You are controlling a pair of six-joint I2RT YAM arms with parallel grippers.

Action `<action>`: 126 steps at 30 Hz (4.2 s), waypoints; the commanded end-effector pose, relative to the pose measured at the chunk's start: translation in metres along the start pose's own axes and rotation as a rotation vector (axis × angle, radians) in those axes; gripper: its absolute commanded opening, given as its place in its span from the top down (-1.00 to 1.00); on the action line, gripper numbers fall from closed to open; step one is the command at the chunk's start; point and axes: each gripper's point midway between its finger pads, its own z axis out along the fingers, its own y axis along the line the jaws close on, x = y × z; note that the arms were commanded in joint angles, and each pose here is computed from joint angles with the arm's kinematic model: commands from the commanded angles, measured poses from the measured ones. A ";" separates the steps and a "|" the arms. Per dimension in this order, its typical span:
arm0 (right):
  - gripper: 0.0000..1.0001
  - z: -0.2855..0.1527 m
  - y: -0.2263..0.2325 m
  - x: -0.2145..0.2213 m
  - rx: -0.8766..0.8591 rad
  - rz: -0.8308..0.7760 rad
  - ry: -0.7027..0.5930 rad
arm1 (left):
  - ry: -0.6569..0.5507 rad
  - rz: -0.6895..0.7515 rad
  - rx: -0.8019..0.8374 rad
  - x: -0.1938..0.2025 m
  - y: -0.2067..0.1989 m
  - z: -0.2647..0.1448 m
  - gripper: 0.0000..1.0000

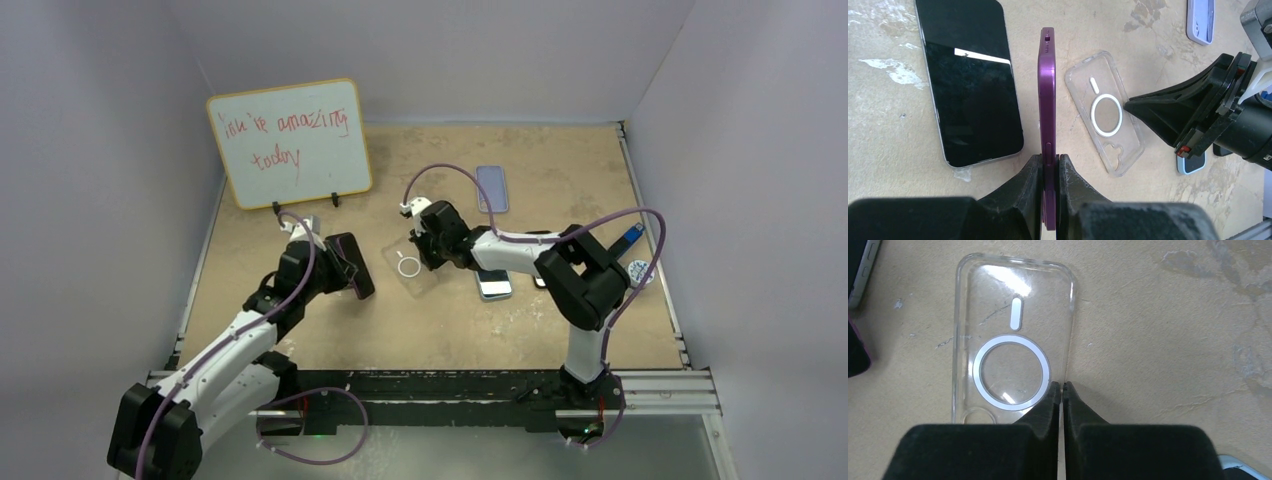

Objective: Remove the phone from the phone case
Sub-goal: Move the phone case to the center of the board, then pick up the phone case from the center of the board, then place the phone case at the center of the board.

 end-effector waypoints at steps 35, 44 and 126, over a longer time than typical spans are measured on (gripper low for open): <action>1.00 -0.031 -0.070 0.024 0.209 0.187 -0.075 | 0.033 0.002 -0.070 -0.018 0.005 0.074 0.76; 1.00 -0.031 -0.069 0.023 0.201 0.190 -0.075 | 0.114 0.041 -0.104 -0.001 0.017 0.080 0.50; 1.00 -0.053 -0.351 -0.007 0.377 0.448 -0.081 | -0.422 0.424 -0.103 -0.144 -0.028 -0.134 -0.61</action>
